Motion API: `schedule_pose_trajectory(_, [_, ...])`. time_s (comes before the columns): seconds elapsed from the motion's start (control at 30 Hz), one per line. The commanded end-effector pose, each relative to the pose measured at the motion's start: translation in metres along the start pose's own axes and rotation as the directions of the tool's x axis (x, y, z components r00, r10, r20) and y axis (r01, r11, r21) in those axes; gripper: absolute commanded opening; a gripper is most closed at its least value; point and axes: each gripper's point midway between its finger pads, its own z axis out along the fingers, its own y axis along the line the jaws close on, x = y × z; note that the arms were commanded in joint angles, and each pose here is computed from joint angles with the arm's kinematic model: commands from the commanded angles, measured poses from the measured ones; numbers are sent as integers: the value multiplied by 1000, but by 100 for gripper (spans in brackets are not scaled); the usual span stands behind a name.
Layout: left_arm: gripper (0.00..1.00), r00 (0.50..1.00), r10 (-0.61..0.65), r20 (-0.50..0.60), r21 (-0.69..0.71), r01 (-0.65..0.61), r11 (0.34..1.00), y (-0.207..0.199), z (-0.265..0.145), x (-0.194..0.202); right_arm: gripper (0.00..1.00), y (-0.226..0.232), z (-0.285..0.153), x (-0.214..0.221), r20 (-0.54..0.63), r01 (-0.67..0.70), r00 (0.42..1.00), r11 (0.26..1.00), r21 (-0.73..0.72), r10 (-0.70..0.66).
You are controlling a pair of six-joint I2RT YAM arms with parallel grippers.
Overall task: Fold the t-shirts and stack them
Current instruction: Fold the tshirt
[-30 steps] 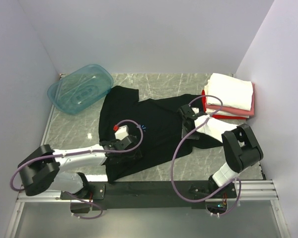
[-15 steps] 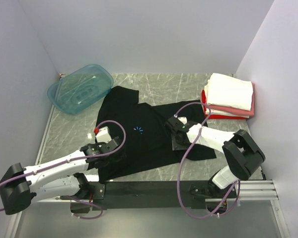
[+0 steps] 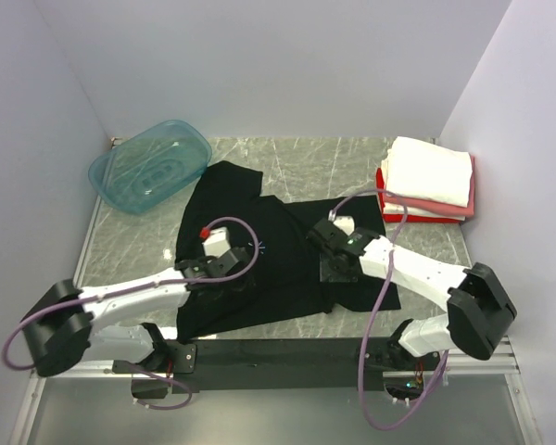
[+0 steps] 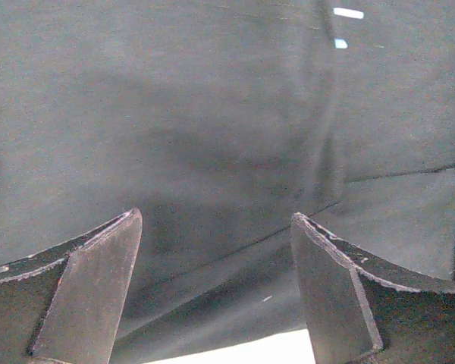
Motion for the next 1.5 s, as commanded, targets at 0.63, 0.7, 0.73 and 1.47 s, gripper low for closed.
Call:
schedule_pose_trajectory(0.63, [88,1000,5,-26,63,-4,998,20,23,28,51,-32,38,15,-65,-142,988,990,1,142])
schedule_pose_trajectory(0.7, [88,1000,11,-20,22,-11,1000,34,20,25,51,-30,35,22,-76,-123,989,992,9,123])
schedule_pose_trajectory(0.73, [88,1000,1,-1,24,-1,1000,37,16,20,52,-29,34,24,-73,-116,990,993,14,117])
schedule_pose_trajectory(1.47, [88,998,-45,46,219,33,975,-28,2,-22,51,0,50,28,-80,-120,990,992,-47,116])
